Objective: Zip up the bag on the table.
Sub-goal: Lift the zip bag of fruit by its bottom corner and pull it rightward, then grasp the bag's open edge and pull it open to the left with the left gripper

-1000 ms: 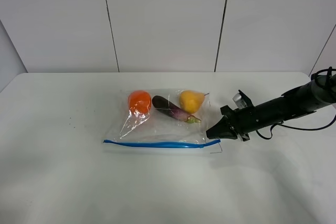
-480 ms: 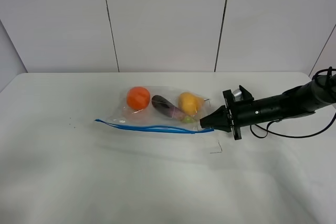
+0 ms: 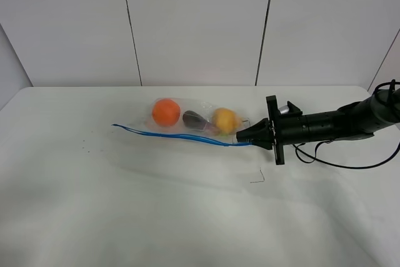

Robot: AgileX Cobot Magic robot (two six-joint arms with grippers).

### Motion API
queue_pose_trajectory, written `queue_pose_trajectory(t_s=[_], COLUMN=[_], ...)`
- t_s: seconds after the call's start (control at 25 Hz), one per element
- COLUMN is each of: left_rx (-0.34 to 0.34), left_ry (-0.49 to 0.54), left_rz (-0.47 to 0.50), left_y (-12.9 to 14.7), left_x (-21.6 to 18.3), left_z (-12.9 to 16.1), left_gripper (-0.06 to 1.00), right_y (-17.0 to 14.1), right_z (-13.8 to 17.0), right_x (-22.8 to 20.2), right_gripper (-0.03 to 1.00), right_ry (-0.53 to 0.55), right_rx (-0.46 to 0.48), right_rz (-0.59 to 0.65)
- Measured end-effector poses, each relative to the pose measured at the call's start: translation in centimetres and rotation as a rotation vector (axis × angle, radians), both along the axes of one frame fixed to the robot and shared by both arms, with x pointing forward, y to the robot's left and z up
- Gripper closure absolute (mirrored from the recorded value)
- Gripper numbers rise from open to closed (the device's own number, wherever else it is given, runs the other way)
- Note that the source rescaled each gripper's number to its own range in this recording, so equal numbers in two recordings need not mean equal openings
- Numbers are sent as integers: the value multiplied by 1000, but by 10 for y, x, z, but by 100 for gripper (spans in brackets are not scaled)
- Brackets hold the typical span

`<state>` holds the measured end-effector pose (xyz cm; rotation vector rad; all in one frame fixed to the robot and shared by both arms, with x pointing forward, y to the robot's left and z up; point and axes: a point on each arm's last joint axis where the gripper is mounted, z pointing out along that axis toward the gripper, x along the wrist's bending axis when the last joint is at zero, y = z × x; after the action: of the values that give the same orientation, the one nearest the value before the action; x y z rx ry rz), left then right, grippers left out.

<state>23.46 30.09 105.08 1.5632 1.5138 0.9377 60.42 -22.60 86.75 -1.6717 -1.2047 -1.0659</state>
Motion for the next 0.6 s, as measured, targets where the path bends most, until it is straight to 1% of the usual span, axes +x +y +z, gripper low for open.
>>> queue_pose_trajectory(t_s=[0.6], left_rx=[0], left_ry=[0], left_rz=[0], left_y=[0], left_x=[0], left_z=[0], left_gripper=[-2], right_y=[0], right_z=[0], right_x=[0], right_gripper=[97], right_ry=[19], right_rx=[5], right_rz=[-6])
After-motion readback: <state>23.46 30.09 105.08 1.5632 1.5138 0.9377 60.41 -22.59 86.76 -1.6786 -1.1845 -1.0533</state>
